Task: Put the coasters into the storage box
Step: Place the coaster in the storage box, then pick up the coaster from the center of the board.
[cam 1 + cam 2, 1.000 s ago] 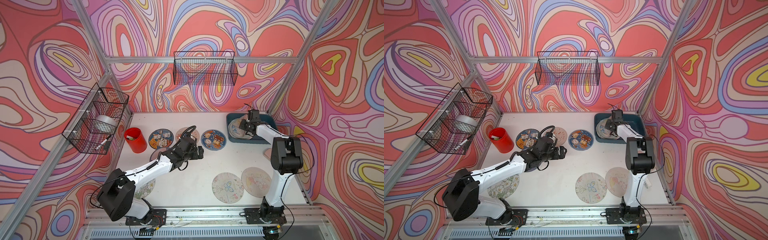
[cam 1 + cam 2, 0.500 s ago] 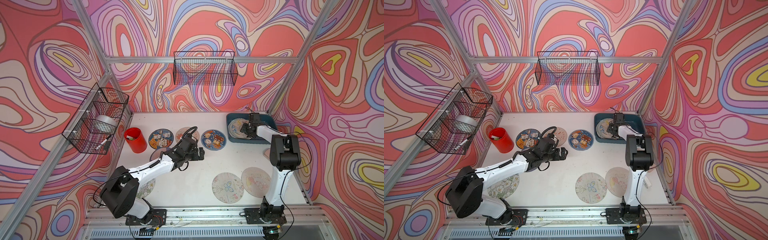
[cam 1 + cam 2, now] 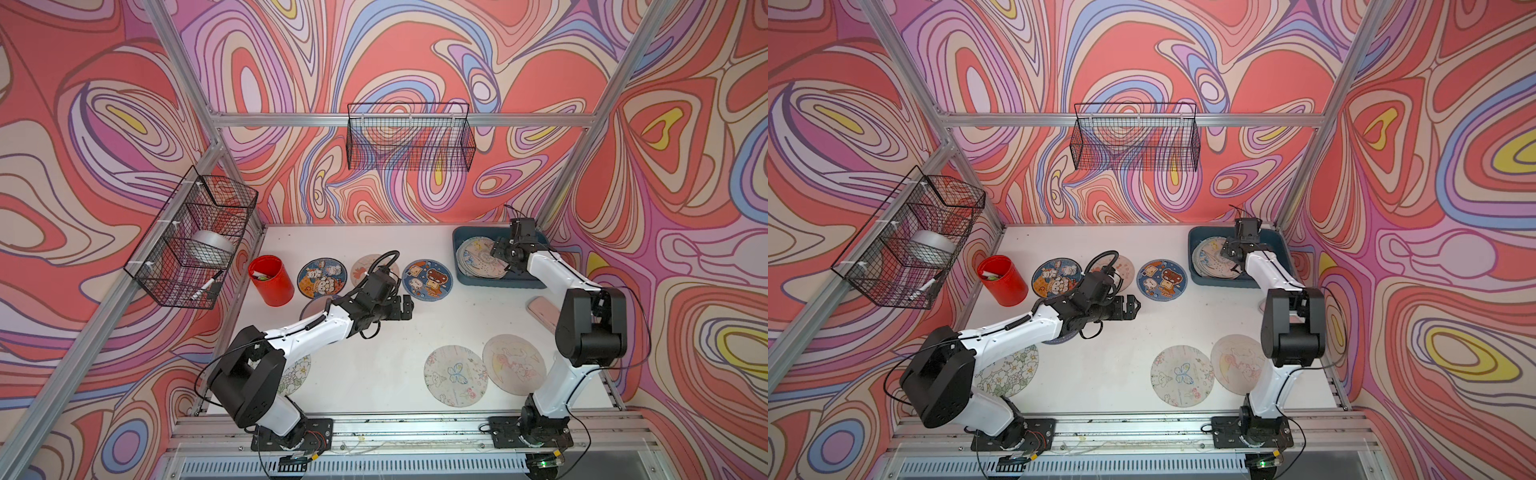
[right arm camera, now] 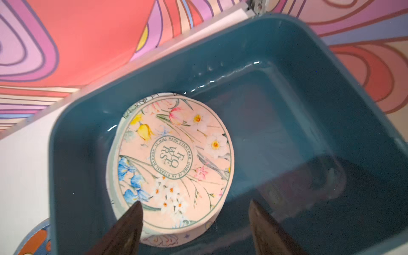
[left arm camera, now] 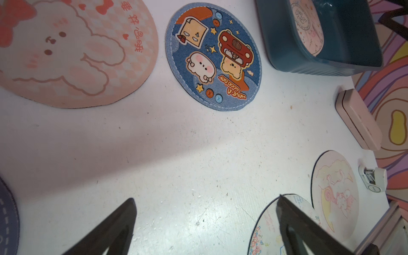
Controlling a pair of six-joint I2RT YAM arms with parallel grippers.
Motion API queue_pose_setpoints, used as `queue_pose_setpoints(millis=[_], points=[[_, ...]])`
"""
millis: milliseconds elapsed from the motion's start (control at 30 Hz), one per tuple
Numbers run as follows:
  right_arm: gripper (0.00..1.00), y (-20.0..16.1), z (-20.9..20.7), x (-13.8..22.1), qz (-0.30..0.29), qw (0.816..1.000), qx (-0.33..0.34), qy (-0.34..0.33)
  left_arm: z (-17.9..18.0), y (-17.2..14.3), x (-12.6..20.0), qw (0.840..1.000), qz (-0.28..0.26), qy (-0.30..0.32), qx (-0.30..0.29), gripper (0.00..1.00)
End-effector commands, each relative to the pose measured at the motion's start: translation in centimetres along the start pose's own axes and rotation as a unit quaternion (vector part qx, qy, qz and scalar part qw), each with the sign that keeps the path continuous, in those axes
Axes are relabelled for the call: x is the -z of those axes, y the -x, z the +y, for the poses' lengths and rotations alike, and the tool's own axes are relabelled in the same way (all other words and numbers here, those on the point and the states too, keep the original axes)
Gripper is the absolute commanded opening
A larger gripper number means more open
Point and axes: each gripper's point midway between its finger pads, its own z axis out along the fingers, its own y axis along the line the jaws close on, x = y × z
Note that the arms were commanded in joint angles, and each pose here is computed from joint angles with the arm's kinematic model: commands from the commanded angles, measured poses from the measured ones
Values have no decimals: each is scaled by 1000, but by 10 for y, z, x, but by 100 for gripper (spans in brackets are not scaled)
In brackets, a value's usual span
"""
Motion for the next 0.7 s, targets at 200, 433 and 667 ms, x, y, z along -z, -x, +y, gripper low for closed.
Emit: queue_pose_setpoints(millis=[200, 433, 667], points=[[77, -68, 6, 45, 89, 993, -20, 80, -12, -30, -11, 994, 75, 37, -64, 100], [77, -105, 2, 71, 117, 986, -36, 112, -37, -61, -24, 985, 123, 34, -118, 100], [77, -118, -2, 78, 129, 984, -33, 114, -52, -90, -35, 972, 157, 41, -172, 100]])
